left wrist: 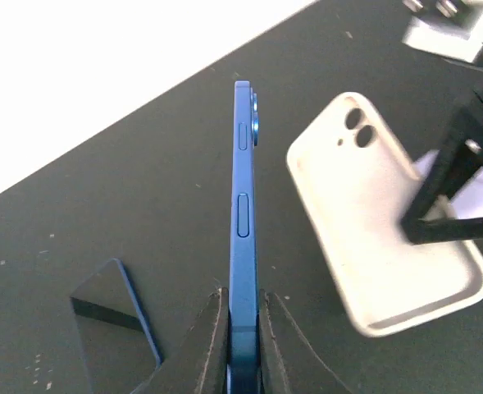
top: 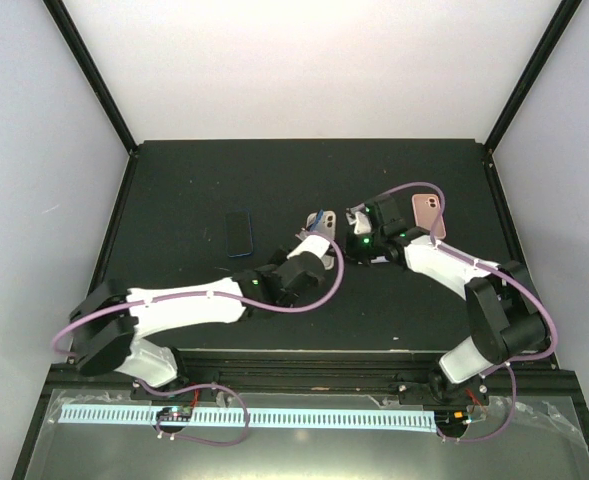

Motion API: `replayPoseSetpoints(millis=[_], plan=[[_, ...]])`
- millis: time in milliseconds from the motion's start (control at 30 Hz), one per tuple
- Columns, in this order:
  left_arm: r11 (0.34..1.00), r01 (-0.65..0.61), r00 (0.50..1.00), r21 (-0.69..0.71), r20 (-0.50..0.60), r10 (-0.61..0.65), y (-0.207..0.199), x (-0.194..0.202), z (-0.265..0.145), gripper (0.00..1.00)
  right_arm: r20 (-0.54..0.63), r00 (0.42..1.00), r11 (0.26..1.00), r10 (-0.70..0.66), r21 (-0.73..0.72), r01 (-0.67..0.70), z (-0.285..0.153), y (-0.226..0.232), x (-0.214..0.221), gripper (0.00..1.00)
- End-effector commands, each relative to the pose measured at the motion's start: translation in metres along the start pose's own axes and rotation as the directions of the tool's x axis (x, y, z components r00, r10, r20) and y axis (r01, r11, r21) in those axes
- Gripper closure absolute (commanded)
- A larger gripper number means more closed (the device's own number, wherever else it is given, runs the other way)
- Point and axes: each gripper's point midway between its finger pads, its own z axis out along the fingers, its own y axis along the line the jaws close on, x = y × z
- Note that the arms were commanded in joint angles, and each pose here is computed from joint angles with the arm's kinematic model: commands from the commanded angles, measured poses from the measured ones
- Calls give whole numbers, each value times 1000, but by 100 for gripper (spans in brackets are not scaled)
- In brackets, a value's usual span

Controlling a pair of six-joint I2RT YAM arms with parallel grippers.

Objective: Take the phone out of the phone case

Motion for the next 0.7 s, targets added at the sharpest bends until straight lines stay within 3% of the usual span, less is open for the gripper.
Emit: replayPoseSetpoints(millis=[0, 167, 267, 400, 567, 667], plan=[[988, 131, 990, -78, 65, -127, 42, -21, -28, 98, 163, 983, 969, -82, 243, 40, -23, -46, -28, 99], [980, 191, 978, -63, 94, -185, 57, -21, -45, 98, 204, 969, 973, -138, 211, 95, -35, -33, -38, 99], [978, 156, 987, -140, 63, -148, 70, -7, -42, 98, 211, 945, 962, -250, 168, 217, -50, -13, -51, 99], [963, 50, 998, -266, -24, -59, 86, 13, -27, 98, 246, 879, 911, -408, 177, 373, -83, -10, -68, 99], [939, -57, 985, -339, -173, -3, 93, 34, 9, 99, 355, 816, 880, -455, 39, 474, -121, -4, -64, 99], [933, -100, 973, -345, -230, 19, 89, 40, 35, 98, 407, 791, 874, -457, 42, 484, -140, 2, -70, 99]])
